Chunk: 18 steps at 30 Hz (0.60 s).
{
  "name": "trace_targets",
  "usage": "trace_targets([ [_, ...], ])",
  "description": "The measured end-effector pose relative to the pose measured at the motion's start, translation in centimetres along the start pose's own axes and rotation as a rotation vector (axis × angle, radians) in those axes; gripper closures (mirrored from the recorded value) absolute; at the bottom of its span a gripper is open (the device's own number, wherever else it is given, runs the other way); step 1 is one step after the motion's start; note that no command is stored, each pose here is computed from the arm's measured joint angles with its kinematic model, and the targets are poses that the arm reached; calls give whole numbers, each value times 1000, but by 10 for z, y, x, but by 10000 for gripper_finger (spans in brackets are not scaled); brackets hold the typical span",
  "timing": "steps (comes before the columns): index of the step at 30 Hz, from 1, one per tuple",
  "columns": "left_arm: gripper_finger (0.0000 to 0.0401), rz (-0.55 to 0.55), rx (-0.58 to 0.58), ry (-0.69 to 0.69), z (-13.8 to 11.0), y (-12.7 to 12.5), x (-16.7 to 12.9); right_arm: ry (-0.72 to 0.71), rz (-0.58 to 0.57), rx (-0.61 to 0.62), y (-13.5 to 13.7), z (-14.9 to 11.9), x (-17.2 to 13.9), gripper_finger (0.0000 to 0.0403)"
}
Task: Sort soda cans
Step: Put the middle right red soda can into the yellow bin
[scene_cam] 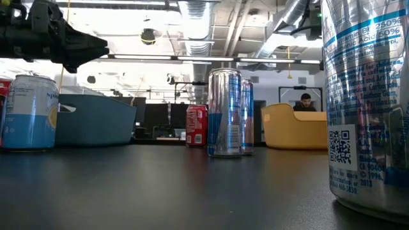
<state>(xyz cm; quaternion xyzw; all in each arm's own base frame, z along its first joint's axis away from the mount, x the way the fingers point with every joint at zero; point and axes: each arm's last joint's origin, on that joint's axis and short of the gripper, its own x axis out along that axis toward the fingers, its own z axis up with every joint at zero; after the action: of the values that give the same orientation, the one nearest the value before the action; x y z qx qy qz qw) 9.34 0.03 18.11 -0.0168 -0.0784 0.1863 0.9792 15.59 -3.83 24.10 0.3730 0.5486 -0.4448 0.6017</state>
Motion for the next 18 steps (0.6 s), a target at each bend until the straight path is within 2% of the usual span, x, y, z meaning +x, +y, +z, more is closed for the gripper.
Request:
trace_targets([
  [8,244,0,2,-21,2,0,0,-67,55,-45,11,-1,-48,101],
  [18,243,1,10,-27,3,0,0,-207,64,-76,26,37,-96,101],
])
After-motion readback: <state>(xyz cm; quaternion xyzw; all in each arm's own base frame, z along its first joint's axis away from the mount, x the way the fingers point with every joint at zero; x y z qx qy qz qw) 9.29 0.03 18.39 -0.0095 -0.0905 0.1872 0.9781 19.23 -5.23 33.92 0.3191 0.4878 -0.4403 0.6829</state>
